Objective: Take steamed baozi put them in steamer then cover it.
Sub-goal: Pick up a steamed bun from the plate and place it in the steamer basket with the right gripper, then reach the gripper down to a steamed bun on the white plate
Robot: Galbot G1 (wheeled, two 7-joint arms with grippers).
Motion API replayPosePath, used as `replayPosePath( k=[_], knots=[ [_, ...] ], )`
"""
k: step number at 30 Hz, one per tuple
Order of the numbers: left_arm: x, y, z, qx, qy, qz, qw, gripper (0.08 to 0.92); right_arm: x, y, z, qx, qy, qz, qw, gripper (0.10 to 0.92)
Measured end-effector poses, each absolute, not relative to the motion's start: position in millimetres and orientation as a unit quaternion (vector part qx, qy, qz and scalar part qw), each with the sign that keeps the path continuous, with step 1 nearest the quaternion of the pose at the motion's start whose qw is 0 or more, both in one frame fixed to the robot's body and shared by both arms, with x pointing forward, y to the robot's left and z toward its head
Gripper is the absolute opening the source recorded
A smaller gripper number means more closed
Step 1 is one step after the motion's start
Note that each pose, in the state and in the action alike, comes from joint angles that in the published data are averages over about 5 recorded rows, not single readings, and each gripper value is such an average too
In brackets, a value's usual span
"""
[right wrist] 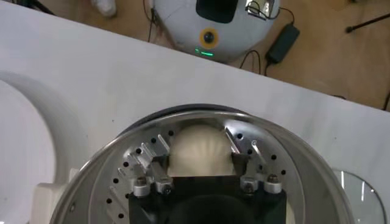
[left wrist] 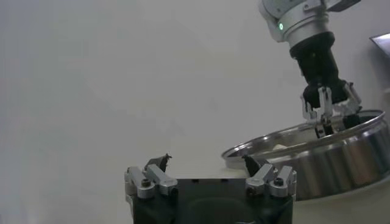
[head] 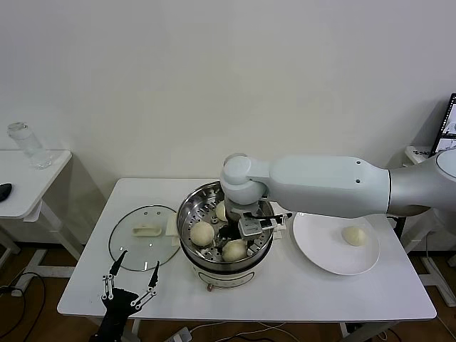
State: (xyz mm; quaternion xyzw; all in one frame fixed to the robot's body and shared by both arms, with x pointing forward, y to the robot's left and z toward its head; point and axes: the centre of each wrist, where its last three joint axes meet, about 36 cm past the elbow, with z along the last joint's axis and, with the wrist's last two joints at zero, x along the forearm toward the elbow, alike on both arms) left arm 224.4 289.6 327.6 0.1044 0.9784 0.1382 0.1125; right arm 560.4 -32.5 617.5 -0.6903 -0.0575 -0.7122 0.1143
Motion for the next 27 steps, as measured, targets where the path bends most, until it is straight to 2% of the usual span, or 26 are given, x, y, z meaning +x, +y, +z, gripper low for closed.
replayPosePath(
  k=[7, 13, 20, 27],
  knots=[
    [225.3, 290.1, 327.1, 0.103, 0.979, 0.138, 0.112, 0.823, 572.3, -48.9, 645.6, -0.674, -0.017, -0.730, 0.111, 0.823],
    [226.3, 289.2, 327.5, 0.103, 0.979, 0.138, 0.112, 0.823, 603.4, -95.1, 687.4, -0.658, 0.109, -0.742, 0.066, 0.823],
    [227.3, 291.2, 331.2, 0.106, 0.977, 0.142, 0.115, 0.823, 652.7, -200.5, 717.8, -0.630, 0.320, -0.704, -0.070, 0.823],
    [230.3, 291.1, 334.2, 0.109, 0.976, 0.144, 0.119, 0.823, 678.4, -330.2, 698.4, -0.584, 0.465, -0.632, -0.207, 0.823]
  ],
)
